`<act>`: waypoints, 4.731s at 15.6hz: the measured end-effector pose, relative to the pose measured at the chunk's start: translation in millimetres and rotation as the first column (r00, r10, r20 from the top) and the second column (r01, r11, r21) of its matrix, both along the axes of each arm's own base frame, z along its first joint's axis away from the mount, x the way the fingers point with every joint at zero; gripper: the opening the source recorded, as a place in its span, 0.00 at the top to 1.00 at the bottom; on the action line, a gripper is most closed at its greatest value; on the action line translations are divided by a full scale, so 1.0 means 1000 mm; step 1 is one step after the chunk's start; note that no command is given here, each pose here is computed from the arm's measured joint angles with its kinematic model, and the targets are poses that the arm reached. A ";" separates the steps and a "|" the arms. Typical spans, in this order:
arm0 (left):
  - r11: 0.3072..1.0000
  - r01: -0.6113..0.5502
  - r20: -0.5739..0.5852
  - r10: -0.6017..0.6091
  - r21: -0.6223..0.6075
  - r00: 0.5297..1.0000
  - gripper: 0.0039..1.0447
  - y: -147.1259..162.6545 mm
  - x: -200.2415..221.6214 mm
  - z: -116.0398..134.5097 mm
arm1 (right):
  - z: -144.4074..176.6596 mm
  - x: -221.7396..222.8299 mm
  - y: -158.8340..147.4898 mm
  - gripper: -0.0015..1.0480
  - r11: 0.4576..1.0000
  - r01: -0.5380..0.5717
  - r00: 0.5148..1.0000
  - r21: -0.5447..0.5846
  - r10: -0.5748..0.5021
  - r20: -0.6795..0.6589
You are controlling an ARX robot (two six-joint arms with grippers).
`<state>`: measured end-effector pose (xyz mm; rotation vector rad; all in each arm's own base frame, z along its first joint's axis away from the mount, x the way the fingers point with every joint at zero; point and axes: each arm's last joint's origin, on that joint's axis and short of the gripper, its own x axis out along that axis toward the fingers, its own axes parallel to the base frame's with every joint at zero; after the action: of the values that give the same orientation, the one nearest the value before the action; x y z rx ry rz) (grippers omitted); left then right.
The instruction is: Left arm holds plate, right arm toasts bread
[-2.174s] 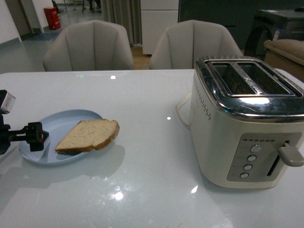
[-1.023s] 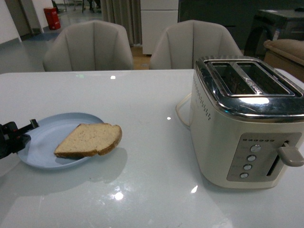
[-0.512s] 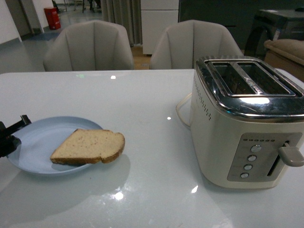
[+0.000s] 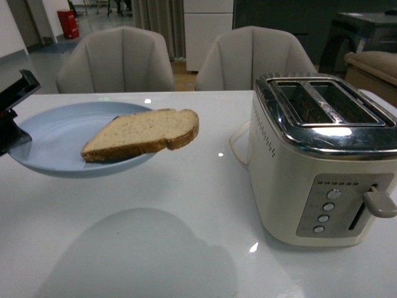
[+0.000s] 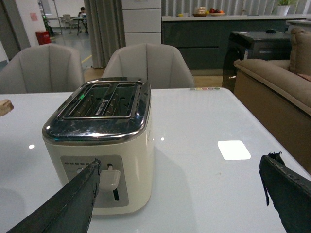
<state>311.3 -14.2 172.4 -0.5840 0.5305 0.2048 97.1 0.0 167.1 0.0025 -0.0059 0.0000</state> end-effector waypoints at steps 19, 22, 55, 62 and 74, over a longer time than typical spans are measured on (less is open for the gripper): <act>0.993 0.099 0.071 -0.094 -0.071 0.993 0.98 -0.063 -0.027 0.069 | 0.000 0.000 0.000 0.06 1.000 0.000 1.000 0.000 0.000 0.000; 0.993 0.100 0.076 -0.094 -0.070 0.993 0.98 -0.063 -0.026 0.069 | 0.000 0.000 0.000 0.06 1.000 0.000 1.000 0.000 0.000 0.000; 0.993 0.100 0.077 -0.095 -0.067 0.993 0.98 -0.063 -0.026 0.069 | 0.124 0.098 0.011 0.06 0.981 0.128 0.992 0.144 -0.125 -0.029; 0.993 0.100 0.077 -0.095 -0.067 0.993 0.98 -0.063 -0.026 0.069 | 0.124 0.115 0.029 0.06 0.974 0.003 0.994 0.225 0.021 -0.105; 0.993 0.100 0.077 -0.095 -0.067 0.992 0.98 -0.063 -0.026 0.069 | 0.070 0.197 0.126 0.17 0.466 -0.070 0.816 0.882 0.536 -0.218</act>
<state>285.0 -77.5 241.6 -0.6309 0.4949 0.0716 293.8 125.7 237.2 1.0310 0.5088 0.3884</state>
